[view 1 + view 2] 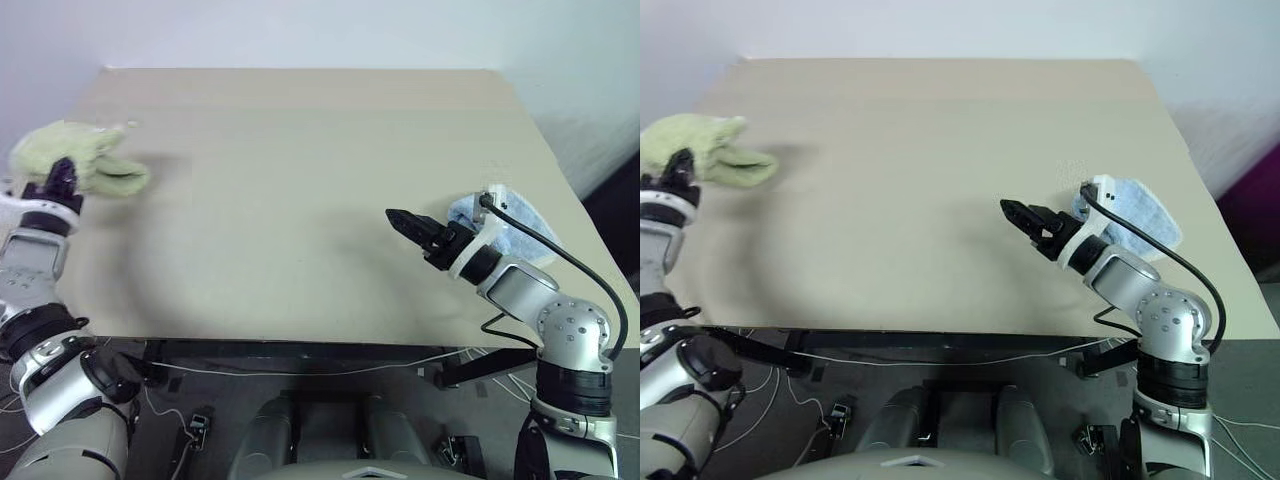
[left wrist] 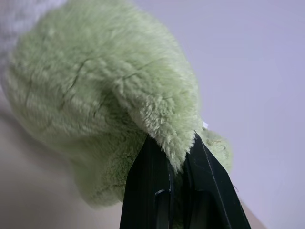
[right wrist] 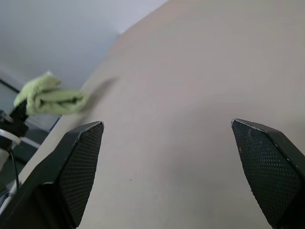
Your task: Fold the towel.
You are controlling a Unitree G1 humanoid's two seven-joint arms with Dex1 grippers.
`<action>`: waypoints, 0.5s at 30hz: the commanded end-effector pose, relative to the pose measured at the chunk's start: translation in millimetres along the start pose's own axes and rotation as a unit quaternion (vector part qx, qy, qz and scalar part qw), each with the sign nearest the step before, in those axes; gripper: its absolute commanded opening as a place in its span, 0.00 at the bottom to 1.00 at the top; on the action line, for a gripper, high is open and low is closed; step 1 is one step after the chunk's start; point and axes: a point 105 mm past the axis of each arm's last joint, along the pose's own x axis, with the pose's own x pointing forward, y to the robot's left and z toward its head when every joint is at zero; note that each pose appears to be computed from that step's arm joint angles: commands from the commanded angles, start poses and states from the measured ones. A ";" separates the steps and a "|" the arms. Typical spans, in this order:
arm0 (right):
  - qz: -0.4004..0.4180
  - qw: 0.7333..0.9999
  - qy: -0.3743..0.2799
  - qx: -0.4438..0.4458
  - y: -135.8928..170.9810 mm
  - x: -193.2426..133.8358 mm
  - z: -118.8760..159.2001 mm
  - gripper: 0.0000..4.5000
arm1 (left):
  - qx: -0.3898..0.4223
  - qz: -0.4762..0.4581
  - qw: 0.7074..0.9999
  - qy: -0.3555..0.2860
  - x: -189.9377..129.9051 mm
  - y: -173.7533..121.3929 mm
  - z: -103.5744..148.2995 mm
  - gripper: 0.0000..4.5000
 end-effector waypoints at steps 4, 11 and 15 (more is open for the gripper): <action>0.022 1.000 -0.011 -0.012 7.6 5.2 6.9 1.00 | 0.011 0.066 0.998 -0.004 -29.2 39.6 -9.3 0.00; 0.024 1.000 0.001 -0.013 6.4 8.6 1.3 1.00 | -0.019 0.072 0.997 -0.016 -50.1 52.4 -11.5 0.20; 0.031 0.999 0.007 -0.011 8.3 12.7 -1.4 1.00 | -0.046 0.048 0.997 -0.035 -56.7 48.7 -3.1 0.51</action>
